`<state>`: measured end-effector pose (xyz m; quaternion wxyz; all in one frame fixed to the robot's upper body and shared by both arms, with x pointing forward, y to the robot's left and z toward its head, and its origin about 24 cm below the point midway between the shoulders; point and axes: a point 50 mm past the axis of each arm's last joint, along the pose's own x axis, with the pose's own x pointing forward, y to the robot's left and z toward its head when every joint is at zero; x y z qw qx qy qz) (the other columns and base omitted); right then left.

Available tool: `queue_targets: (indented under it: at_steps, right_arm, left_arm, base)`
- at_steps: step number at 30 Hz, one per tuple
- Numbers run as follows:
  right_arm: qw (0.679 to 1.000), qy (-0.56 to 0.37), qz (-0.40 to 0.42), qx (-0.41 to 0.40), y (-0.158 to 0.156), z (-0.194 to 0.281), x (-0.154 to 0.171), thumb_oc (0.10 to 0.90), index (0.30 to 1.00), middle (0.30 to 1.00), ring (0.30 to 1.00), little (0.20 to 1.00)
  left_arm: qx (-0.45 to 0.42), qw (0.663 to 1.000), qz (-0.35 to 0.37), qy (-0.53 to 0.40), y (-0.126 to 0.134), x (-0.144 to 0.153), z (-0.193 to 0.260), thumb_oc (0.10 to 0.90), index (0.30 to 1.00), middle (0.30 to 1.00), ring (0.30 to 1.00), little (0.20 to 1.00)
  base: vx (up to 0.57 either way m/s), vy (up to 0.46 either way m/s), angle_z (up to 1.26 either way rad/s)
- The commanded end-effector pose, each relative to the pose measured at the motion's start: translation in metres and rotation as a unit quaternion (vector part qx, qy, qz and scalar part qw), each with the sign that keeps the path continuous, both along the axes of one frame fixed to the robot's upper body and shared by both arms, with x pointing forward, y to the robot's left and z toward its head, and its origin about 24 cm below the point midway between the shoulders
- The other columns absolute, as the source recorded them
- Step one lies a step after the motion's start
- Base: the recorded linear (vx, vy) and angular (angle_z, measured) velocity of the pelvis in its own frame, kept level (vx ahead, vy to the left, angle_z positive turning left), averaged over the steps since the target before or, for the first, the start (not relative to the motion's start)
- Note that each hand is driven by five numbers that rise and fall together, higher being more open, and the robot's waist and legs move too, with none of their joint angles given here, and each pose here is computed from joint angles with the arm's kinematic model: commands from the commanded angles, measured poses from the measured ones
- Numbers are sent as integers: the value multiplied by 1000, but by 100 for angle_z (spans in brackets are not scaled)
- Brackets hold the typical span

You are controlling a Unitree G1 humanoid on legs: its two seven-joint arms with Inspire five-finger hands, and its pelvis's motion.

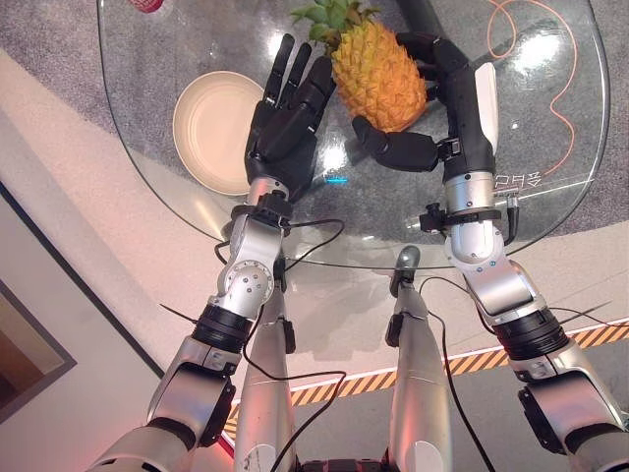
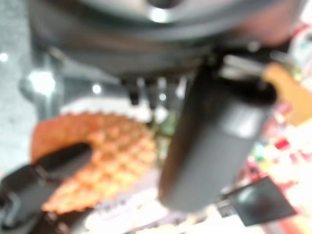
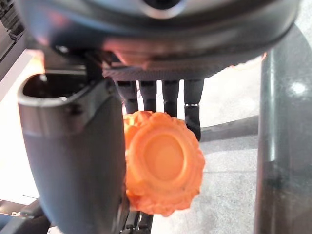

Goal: Pick up the fruit to the plate

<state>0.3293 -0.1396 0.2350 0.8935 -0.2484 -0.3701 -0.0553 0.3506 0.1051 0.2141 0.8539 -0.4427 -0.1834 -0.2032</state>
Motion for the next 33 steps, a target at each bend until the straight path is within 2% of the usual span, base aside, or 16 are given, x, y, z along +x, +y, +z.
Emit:
queue_targets:
  at_steps: [1, 9, 33]
  right_arm:
    - [973, -210, 94, 7, 25, 74, -47, 100, 300, 300, 300, 200]
    - [974, -197, 111, -15, 32, 71, -46, 100, 300, 300, 300, 200]
    - [967, -178, 169, -67, 49, 71, -49, 100, 300, 300, 300, 200]
  left_arm:
    - [-16, 987, -31, -154, -11, -24, 62, 800, 900, 900, 900, 900]
    - [-34, 984, -68, -164, -15, -25, 66, 800, 900, 900, 900, 900]
    - [-74, 979, -83, -171, -14, -26, 73, 800, 900, 900, 900, 900]
  base:
    - [0, 0, 0]
    - [0, 0, 0]
    - [0, 0, 0]
